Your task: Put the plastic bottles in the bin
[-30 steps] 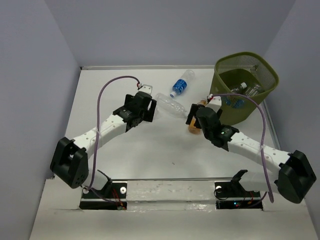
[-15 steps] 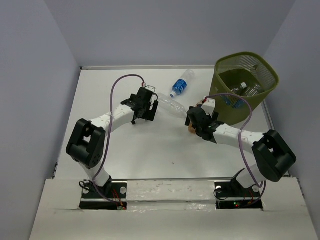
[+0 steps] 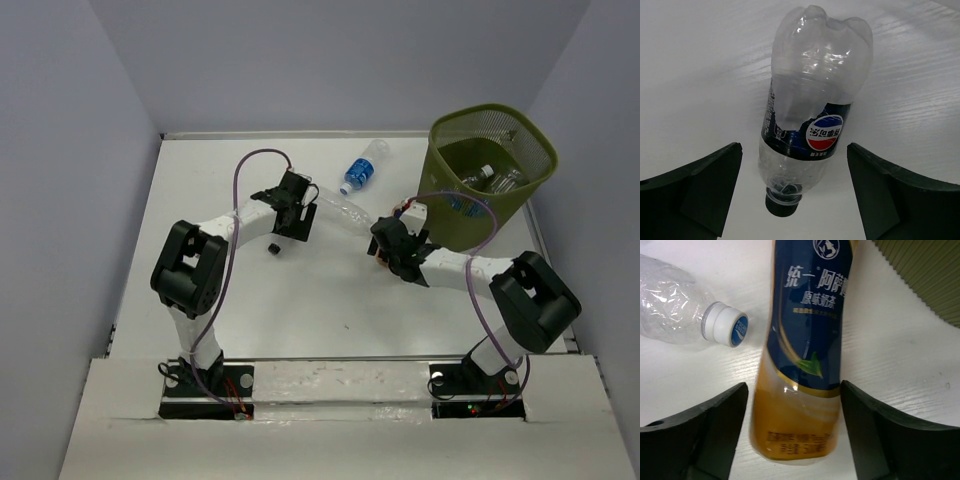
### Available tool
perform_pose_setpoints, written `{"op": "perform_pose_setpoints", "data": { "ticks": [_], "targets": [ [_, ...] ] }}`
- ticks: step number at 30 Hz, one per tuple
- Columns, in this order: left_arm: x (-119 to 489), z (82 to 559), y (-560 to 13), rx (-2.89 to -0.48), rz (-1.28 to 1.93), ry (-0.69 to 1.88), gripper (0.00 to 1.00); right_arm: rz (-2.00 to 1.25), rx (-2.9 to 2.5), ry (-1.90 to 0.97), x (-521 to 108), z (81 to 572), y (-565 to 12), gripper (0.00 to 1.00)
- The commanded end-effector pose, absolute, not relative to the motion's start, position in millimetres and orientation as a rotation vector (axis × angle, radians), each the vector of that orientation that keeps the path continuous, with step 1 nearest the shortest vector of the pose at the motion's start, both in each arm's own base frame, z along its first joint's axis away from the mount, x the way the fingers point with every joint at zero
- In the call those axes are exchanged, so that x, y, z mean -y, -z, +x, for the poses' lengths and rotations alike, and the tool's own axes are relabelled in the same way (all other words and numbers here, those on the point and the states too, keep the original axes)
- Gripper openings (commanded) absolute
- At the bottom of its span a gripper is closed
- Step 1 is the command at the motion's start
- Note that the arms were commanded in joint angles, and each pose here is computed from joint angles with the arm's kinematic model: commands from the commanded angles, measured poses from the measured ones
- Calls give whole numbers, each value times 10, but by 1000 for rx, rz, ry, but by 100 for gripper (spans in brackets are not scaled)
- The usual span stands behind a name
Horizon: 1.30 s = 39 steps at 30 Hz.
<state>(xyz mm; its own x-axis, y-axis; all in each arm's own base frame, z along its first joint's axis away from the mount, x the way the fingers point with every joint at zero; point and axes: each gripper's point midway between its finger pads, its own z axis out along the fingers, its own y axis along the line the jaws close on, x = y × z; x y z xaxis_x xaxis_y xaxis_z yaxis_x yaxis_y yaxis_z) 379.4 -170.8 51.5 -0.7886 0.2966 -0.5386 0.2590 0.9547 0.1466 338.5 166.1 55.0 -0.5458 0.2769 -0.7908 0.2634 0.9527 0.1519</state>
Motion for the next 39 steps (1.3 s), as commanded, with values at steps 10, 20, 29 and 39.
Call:
{"op": "perform_pose_setpoints", "data": {
  "ticks": [10, 20, 29, 39],
  "targets": [
    [1739, 3336, -500, -2652, 316, 56, 66, 499, -2112, -155, -1636, 3259, -576, 55],
    [1772, 3116, -1014, -2516, 241, 208, 55, 409, -2020, -304, -1559, 2900, -1322, 42],
    [1737, 3063, -1566, -2319, 147, 317, 54, 177, -1985, -511, -1866, 2439, -2195, 38],
    [1700, 3011, -2096, -2136, 128, 396, 53, -27, -1709, -618, -2129, 2301, -3645, 36]
  ]
}}
